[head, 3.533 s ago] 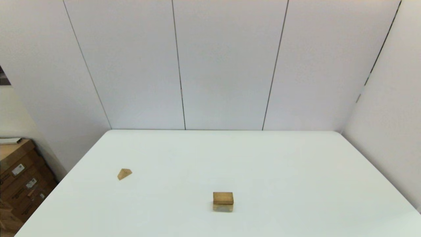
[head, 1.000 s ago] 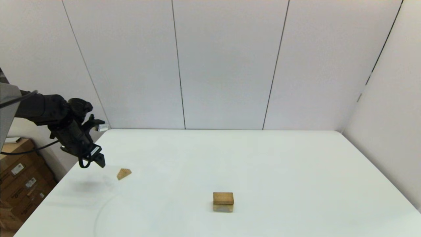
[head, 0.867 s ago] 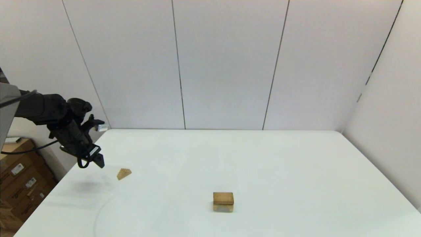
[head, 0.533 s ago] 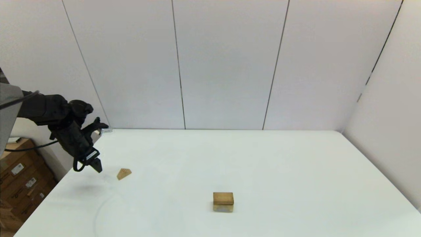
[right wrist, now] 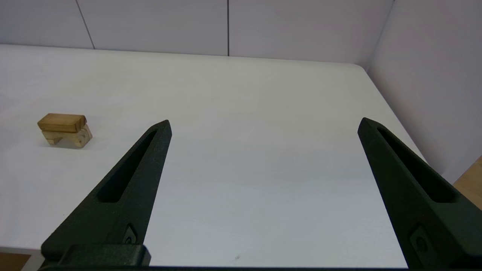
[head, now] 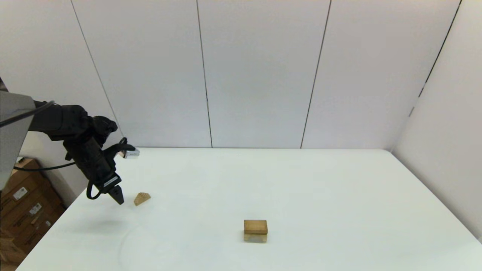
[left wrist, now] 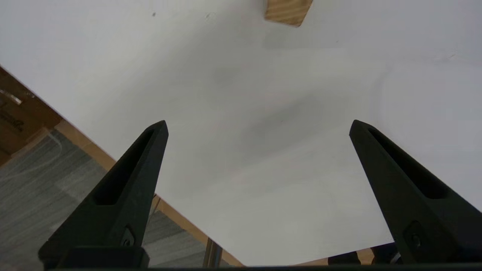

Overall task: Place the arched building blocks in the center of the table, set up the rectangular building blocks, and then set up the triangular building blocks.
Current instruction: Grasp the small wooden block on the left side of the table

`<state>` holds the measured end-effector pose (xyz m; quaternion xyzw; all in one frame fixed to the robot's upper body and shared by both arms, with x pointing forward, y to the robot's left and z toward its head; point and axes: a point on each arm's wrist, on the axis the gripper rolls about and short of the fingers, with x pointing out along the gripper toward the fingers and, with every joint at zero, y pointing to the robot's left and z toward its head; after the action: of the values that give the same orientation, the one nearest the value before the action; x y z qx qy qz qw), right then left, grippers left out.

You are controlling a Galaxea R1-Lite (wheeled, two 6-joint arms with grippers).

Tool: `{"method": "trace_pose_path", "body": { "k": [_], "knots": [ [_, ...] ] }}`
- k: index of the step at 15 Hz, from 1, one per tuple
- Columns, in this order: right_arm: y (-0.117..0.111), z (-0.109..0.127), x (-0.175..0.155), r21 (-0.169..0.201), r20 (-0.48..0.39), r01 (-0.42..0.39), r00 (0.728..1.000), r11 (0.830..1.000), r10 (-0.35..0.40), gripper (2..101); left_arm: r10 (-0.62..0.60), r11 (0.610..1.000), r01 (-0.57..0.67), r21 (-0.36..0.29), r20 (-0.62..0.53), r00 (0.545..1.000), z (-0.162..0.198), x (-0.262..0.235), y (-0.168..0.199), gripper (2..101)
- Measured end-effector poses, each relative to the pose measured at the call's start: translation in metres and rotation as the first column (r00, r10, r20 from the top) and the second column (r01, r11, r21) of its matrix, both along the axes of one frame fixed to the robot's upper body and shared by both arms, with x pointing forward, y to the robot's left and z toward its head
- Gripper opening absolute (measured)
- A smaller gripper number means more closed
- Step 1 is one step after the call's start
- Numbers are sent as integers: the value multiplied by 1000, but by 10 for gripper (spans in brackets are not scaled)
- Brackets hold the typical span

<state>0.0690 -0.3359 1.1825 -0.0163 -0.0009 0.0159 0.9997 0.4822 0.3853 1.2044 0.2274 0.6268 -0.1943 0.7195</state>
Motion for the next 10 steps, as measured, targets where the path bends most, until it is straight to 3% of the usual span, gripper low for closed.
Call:
{"method": "trace_pose_path", "body": {
  "k": [10],
  "knots": [
    [0,0,0,1,0,0,1000,1000,0,977,-38,999,38,-26,-34,999,-36,26,-12,978]
  ]
}}
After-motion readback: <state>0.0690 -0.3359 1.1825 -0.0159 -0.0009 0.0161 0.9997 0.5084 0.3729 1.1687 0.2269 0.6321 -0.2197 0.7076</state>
